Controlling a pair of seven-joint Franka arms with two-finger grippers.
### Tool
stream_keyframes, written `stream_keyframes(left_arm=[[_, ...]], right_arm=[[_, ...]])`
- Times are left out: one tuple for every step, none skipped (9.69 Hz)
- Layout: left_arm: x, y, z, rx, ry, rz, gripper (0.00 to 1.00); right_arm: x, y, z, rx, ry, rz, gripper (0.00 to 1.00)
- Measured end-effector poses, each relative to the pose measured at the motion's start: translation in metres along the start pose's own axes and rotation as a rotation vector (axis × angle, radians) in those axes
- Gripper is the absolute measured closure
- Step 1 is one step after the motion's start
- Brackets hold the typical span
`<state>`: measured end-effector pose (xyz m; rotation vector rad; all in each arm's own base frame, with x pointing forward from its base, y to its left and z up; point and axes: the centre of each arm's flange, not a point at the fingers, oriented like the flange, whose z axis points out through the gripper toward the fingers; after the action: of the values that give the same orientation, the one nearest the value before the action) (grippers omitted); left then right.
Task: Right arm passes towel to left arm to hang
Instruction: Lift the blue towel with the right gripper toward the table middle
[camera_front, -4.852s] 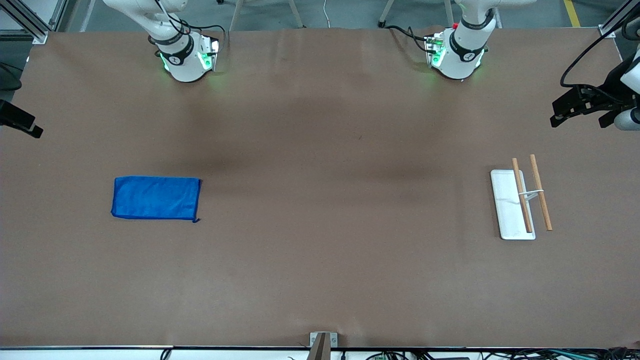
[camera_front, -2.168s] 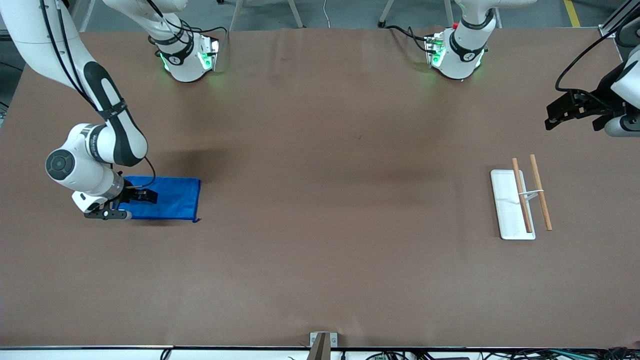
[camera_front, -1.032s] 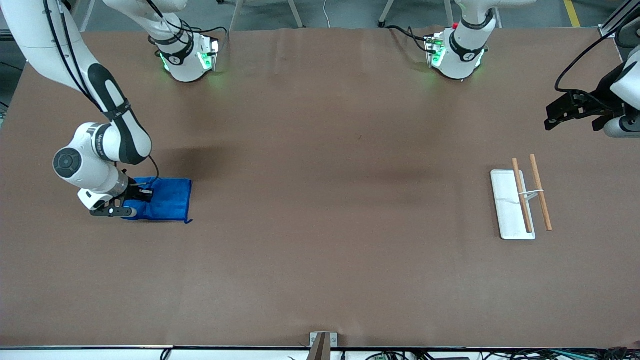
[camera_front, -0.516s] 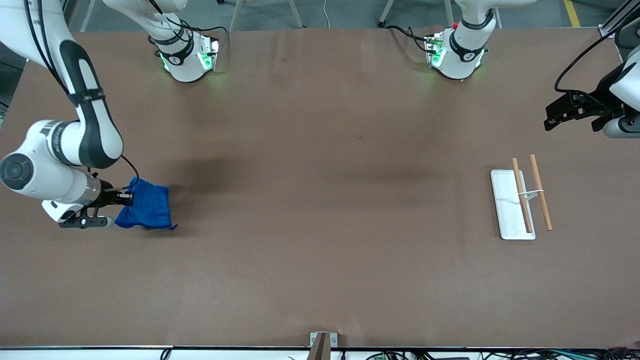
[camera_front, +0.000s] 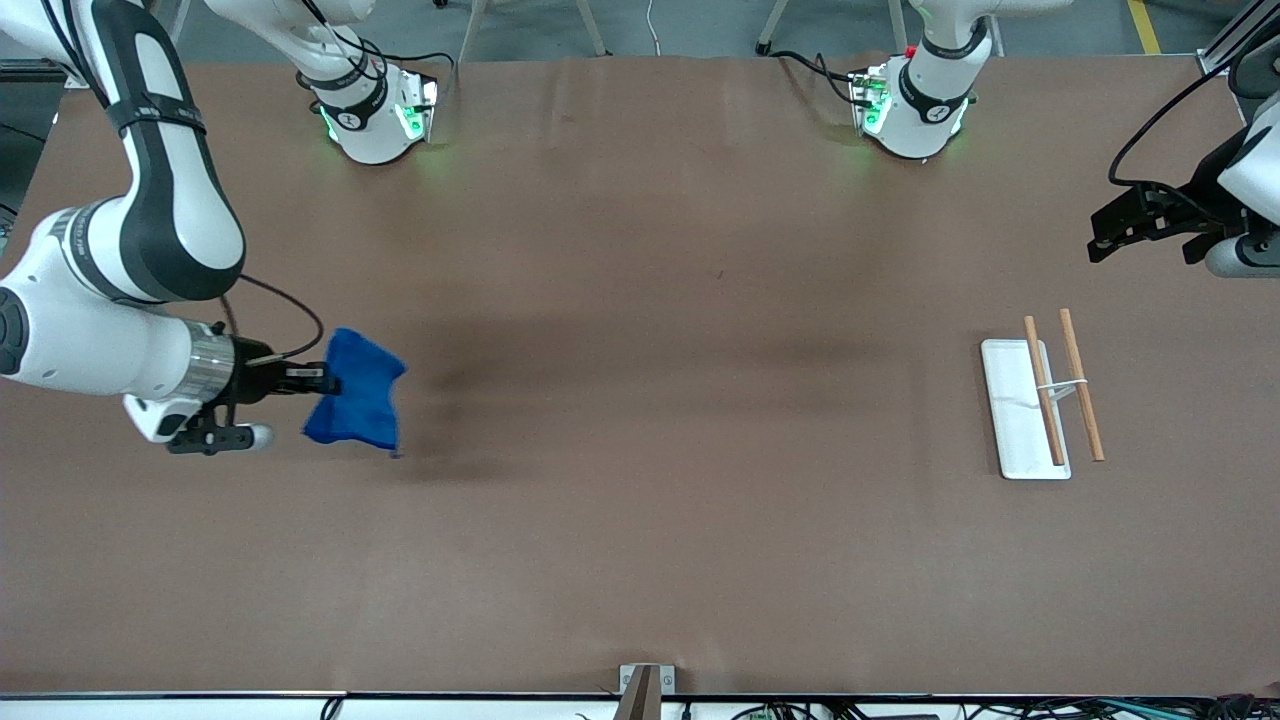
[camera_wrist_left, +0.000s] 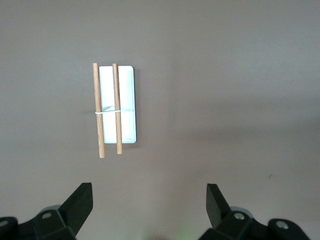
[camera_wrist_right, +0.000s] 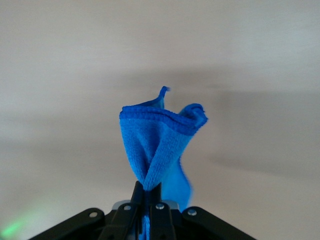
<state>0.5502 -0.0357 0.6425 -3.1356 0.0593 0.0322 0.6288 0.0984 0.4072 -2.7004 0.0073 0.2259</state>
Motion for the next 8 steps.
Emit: stream_keyframes(left_arm=[[0.0,0.0,0.0,0.0,0.0,0.003,0.0],[0.0,0.0,0.0,0.0,0.0,0.005,0.0],[0.0,0.001,0.0,-0.004,0.0,0.008,0.0],[0.0,0.004,0.001,-0.024,-0.002,0.015,0.0],[0.001,0.007,0.003,-0.069,-0.007,0.031,0.0],[0.003,0.01,0.006,-0.125,-0.012,0.049,0.0],[0.005,0.009,0.01,-0.184,-0.019,0.071,0.0],[0.006,0.007,0.016,-0.253,-0.028,0.085,0.0]], right_arm=[[-0.003,-0.031,0.01,0.109,-0.009,-0.006,0.93],[-0.006,-0.062,0.019,0.218,-0.02,-0.009,0.93],[-0.011,-0.092,0.025,0.319,-0.031,-0.01,0.93],[-0.016,-0.121,0.03,0.427,-0.036,-0.012,0.93],[-0.023,-0.152,0.035,0.543,-0.03,-0.031,0.93],[-0.031,-0.183,0.042,0.648,-0.031,-0.04,0.93],[-0.038,-0.207,0.052,0.741,-0.049,-0.031,0.93],[-0.046,-0.227,0.062,0.836,-0.075,-0.038,0.93]])
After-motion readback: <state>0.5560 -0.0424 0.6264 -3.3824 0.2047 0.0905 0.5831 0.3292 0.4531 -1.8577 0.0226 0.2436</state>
